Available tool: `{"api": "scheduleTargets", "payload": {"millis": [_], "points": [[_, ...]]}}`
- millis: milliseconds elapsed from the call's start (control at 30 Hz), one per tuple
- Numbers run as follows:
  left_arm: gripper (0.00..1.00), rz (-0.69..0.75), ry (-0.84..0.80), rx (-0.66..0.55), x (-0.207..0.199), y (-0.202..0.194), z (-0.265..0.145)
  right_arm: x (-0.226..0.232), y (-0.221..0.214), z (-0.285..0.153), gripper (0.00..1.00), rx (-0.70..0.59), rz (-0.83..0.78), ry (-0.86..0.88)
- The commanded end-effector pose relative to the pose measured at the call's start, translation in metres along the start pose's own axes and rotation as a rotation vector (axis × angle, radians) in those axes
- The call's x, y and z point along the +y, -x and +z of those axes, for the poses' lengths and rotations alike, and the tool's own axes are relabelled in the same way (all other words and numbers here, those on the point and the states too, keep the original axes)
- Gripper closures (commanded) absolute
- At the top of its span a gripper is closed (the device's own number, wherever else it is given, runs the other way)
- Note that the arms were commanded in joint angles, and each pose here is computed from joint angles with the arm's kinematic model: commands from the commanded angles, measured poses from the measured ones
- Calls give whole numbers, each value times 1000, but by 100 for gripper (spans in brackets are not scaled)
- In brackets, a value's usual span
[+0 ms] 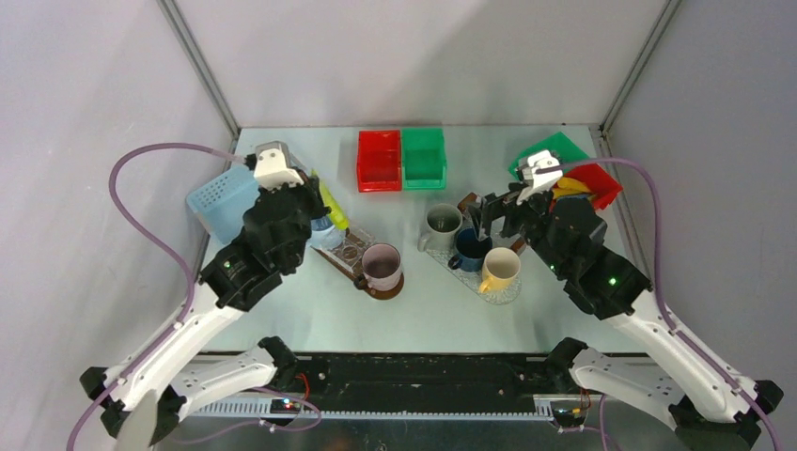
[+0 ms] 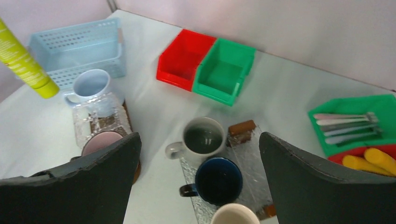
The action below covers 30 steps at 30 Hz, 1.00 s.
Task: Prepare toiletry sets of a toothbrush and toothpaste on the tray
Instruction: Place the toothpaste in the toothpaste holder.
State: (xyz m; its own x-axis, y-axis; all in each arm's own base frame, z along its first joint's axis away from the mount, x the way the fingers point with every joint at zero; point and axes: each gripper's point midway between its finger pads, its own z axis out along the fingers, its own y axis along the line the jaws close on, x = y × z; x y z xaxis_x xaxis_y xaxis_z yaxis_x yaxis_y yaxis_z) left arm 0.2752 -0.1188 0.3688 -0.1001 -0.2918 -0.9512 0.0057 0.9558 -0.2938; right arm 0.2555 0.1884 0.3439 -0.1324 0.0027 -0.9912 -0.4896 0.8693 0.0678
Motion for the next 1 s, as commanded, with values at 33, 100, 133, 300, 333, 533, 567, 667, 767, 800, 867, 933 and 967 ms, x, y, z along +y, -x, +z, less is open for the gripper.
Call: {"api": "scheduleTargets", "payload": {"millis": [33, 100, 133, 300, 333, 533, 567, 667, 767, 800, 867, 933, 967], "points": [[100, -13, 236, -100, 34, 8, 3, -31, 0, -24, 1, 6, -25, -145], [100, -18, 272, -109, 41, 0, 5, -36, -4, -32, 1, 19, -22, -161], [100, -39, 274, -124, 40, 0, 6, -38, -7, -35, 1, 29, -22, -169], [100, -65, 315, -129, 39, -14, 17, -48, -24, -37, 1, 29, -28, -218], [100, -74, 323, -129, 38, -17, 20, -49, -25, -36, 1, 24, -29, -222], [100, -131, 332, -145, 30, -33, 34, -55, -26, -34, 1, -12, -39, -238], [100, -142, 330, -155, 29, -33, 36, -56, -28, -35, 1, -13, -37, -241], [100, -131, 350, -156, 29, -43, 43, -60, -30, -37, 1, -22, -26, -253], [100, -122, 365, -150, 29, -54, 48, -64, -34, -39, 1, -30, -22, -269], [100, -116, 371, -149, 30, -58, 49, -66, -34, -39, 1, -34, -21, -279], [100, -108, 379, -149, 30, -63, 51, -69, -33, -41, 1, -45, -15, -291], [100, -99, 392, -158, 29, -67, 52, -73, -32, -41, 1, -51, -11, -303], [100, -80, 402, -157, 29, -70, 53, -74, -32, -42, 1, -53, -7, -310]]}}
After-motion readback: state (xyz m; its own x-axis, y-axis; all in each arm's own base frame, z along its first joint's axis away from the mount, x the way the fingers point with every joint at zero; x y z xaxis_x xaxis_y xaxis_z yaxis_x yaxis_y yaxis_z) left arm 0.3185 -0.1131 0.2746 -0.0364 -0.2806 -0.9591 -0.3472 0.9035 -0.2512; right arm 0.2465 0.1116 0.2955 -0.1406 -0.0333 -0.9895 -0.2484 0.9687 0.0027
